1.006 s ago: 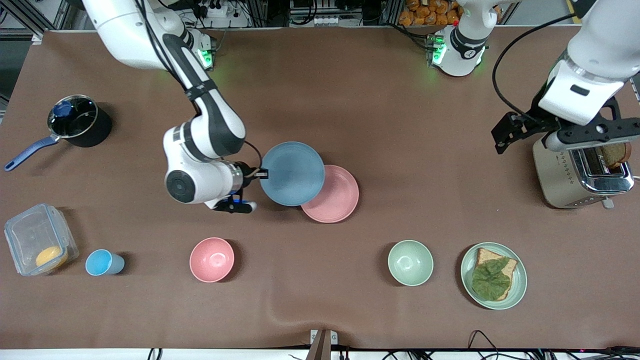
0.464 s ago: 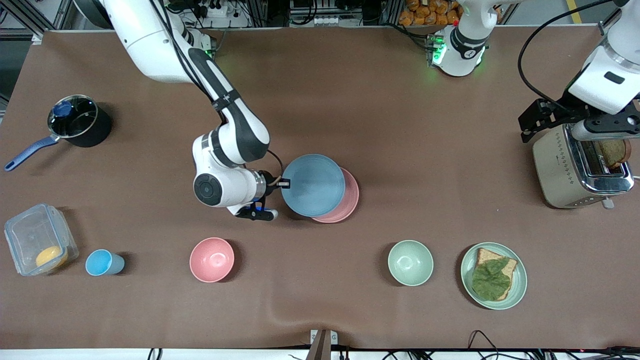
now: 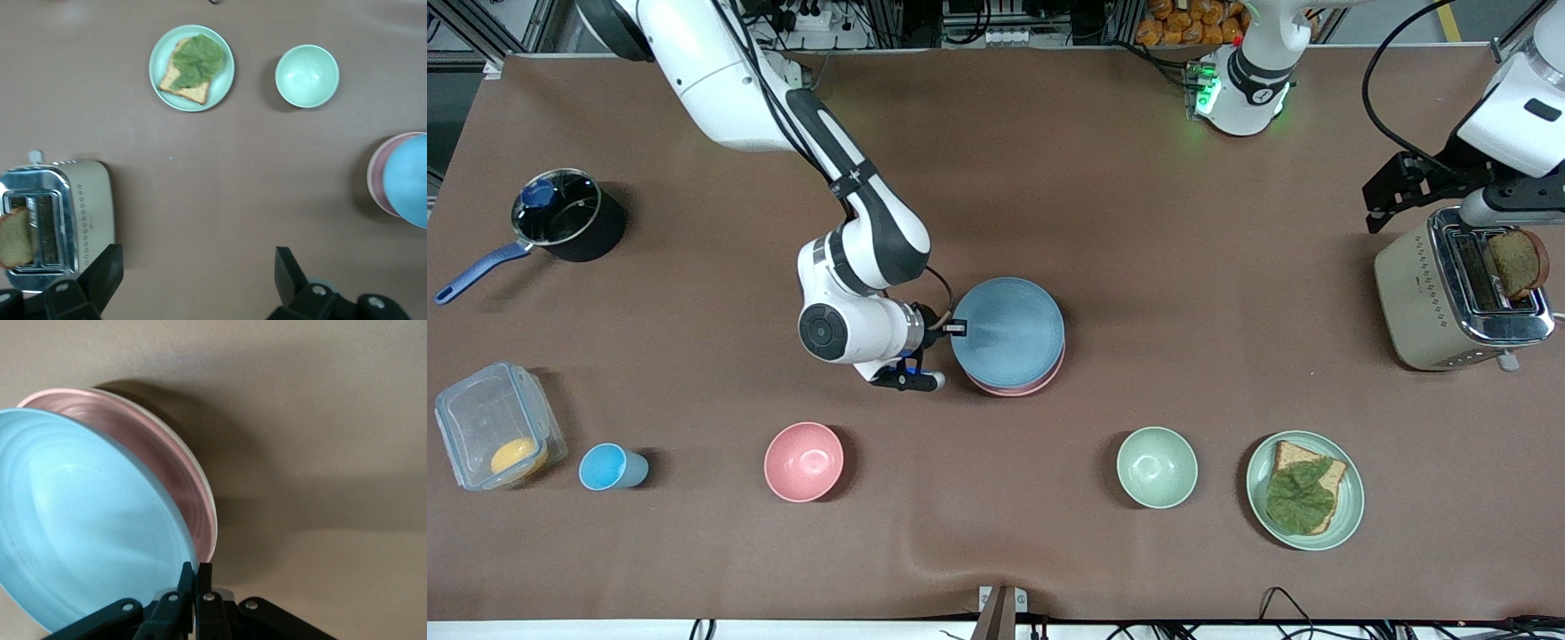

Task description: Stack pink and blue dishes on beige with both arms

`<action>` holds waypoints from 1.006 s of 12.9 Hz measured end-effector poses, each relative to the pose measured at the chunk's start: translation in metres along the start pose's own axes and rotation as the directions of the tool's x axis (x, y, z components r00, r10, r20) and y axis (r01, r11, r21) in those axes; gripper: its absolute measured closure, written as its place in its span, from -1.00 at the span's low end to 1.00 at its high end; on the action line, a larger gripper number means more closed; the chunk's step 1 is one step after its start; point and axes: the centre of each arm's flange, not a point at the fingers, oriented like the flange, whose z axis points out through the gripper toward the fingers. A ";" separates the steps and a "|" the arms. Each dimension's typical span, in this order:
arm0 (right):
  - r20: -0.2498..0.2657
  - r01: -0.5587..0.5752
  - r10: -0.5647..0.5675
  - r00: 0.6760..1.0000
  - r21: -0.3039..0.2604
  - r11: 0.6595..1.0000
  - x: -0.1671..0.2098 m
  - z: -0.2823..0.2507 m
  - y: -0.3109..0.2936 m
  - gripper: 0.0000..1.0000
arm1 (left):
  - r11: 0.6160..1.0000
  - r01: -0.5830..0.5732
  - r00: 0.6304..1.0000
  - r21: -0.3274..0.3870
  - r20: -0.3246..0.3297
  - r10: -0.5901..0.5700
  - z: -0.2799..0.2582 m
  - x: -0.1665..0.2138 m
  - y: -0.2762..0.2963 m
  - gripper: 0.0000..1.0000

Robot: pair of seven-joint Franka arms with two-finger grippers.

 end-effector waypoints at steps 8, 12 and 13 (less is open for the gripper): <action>-0.019 -0.009 0.009 1.000 0.016 1.000 0.008 0.011 0.000 0.59 | 0.999 0.025 0.998 -0.036 0.053 -0.023 0.015 -0.002 -0.008 -1.00; -0.035 -0.003 0.003 0.999 0.025 1.000 0.010 0.003 -0.005 -0.36 | 0.999 0.034 0.997 -0.033 0.071 -0.031 0.017 -0.003 -0.013 -1.00; -0.043 -0.003 0.004 0.999 0.028 1.000 0.012 -0.001 -0.005 -0.53 | 0.999 0.038 0.996 -0.031 0.078 -0.036 0.018 -0.004 -0.016 -1.00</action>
